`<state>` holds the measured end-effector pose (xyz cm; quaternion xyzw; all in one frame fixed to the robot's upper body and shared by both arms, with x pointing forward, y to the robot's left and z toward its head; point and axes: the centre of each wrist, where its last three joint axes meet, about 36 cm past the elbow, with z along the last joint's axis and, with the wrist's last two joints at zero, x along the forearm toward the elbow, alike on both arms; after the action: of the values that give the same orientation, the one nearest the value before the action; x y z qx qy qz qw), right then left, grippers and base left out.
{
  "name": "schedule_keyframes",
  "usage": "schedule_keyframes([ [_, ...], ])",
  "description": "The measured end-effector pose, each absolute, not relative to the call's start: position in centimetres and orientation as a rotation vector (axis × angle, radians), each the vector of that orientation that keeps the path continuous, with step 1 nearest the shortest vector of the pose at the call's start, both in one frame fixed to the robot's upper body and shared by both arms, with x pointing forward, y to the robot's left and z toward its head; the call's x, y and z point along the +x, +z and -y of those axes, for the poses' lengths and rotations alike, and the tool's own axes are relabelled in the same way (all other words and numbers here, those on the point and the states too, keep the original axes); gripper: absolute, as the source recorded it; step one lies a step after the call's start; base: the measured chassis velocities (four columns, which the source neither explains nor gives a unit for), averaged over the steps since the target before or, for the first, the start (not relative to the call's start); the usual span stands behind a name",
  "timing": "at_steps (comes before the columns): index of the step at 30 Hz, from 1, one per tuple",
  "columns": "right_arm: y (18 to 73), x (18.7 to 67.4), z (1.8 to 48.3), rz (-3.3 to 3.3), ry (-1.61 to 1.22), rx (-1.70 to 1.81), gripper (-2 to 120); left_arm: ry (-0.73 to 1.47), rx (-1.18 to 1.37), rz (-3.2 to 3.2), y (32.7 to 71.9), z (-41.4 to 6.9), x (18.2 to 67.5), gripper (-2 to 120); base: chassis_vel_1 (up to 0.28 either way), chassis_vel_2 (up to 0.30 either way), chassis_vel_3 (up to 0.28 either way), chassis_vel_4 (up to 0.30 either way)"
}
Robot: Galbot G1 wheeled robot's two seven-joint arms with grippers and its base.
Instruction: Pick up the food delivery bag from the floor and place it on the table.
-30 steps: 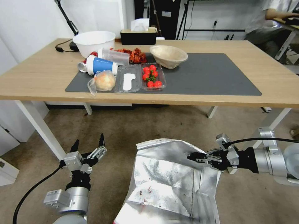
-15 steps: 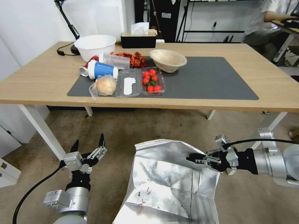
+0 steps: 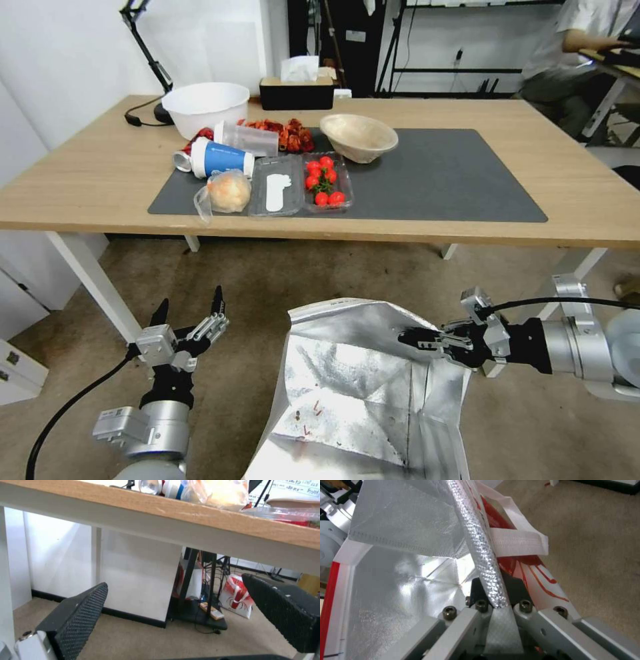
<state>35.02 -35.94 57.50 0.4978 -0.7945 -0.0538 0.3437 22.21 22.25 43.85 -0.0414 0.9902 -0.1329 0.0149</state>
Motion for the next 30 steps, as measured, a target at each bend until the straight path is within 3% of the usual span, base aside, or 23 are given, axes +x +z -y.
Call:
schedule_keyframes([
  [30, 57.50, 34.97, 35.88, 2.066, -0.140, 1.295, 0, -0.409, -0.128, -3.085, 43.80, -22.25, 22.21, 100, 0.000, 0.000, 0.000, 0.000],
])
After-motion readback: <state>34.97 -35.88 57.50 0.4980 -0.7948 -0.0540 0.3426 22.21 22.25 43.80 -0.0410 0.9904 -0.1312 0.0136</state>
